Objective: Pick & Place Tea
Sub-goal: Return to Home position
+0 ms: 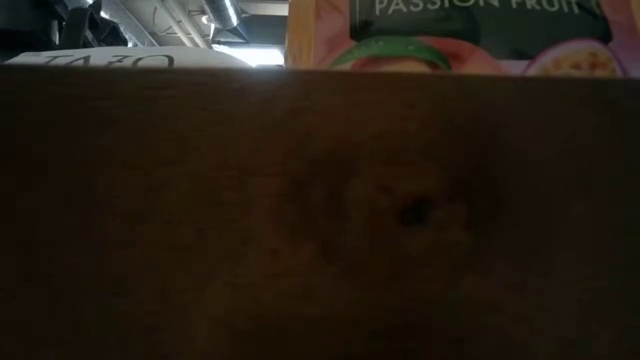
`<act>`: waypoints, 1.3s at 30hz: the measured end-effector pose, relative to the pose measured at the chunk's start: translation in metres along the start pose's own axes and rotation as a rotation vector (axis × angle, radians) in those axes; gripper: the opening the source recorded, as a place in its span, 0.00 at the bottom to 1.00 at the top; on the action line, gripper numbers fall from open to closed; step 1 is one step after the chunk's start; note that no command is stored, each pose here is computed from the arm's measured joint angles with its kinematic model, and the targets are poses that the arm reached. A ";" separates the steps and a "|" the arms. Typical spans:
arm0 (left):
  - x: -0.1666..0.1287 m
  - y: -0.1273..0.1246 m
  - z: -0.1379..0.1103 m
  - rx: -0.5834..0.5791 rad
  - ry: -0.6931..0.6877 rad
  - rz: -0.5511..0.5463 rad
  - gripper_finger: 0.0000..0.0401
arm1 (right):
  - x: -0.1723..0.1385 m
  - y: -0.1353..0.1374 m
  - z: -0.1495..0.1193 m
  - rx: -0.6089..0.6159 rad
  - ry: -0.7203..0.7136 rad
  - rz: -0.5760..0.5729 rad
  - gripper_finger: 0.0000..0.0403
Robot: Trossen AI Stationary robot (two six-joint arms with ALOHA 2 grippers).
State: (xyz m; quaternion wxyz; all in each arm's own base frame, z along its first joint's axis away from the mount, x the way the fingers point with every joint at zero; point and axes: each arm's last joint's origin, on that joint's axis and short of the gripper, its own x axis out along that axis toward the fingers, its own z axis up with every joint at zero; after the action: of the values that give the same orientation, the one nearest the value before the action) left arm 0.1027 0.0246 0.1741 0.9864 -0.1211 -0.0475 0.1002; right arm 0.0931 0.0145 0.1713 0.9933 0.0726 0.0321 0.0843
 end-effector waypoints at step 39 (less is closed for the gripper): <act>-0.009 0.003 -0.005 -0.013 0.044 0.075 0.09 | 0.002 -0.004 0.001 -0.208 -0.076 -0.128 0.40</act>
State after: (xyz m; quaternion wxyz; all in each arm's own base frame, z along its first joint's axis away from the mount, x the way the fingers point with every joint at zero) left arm 0.0944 0.0243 0.1676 0.9820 -0.1312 -0.0217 0.1342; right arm 0.0955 0.0110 0.1715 0.9993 -0.0298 -0.0100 0.0209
